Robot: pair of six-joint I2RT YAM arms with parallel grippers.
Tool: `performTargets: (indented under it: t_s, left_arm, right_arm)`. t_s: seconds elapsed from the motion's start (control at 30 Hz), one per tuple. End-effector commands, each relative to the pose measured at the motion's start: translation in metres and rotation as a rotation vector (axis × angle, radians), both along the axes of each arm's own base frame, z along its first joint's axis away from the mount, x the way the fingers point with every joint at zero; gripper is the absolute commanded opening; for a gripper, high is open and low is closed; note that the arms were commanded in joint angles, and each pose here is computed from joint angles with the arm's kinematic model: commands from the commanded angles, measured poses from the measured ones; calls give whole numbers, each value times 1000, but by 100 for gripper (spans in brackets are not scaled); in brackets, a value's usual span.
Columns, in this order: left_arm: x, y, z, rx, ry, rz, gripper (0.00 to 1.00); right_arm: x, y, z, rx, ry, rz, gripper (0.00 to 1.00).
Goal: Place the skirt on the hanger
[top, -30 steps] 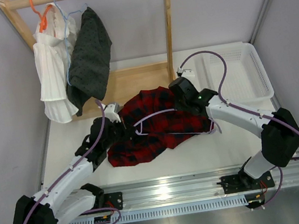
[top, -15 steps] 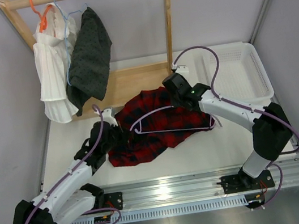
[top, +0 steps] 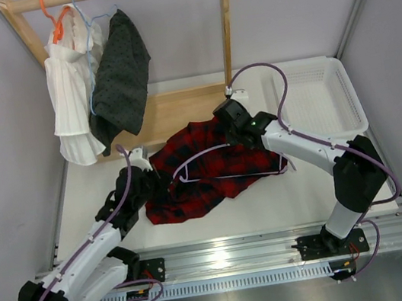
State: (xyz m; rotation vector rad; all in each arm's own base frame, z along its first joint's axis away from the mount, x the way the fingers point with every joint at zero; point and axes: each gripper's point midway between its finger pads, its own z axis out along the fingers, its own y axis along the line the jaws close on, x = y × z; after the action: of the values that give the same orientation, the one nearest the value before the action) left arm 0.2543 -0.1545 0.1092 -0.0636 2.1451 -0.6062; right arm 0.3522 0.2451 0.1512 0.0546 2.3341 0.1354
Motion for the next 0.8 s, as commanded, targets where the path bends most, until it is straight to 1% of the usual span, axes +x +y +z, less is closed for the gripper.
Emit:
performTargets:
  t_s: [0.0, 0.1, 0.13, 0.23, 0.4, 0.63, 0.7, 0.73, 0.77]
  left_arm:
    - [9, -11, 40, -75, -112, -42, 0]
    - [7, -19, 45, -82, -117, -91, 0]
    - [10, -24, 55, -106, -151, -108, 0]
    - [8, -31, 59, -127, -156, -149, 0]
    - [7, -38, 56, -129, -143, -190, 0]
    - [4, -44, 49, -140, -118, -219, 0]
    - [-1, -42, 44, -123, -97, -223, 0]
    - [-3, -42, 41, -114, -86, -226, 2]
    - [-4, -40, 38, -102, -83, -224, 11]
  right_arm:
    - [3, 4, 25, 51, -60, -8, 0]
    - [1, 6, 29, 66, -56, -1, 0]
    - [1, 6, 31, 69, -57, -2, 0]
    - [0, 3, 37, 68, -67, -7, 0]
    - [-2, 3, 41, 81, -65, -7, 0]
    - [0, -5, 38, 62, -57, -26, 0]
    - [0, -6, 38, 63, -57, -28, 0]
    - [1, -7, 38, 65, -58, -30, 0]
    - [2, -6, 38, 66, -58, -27, 0]
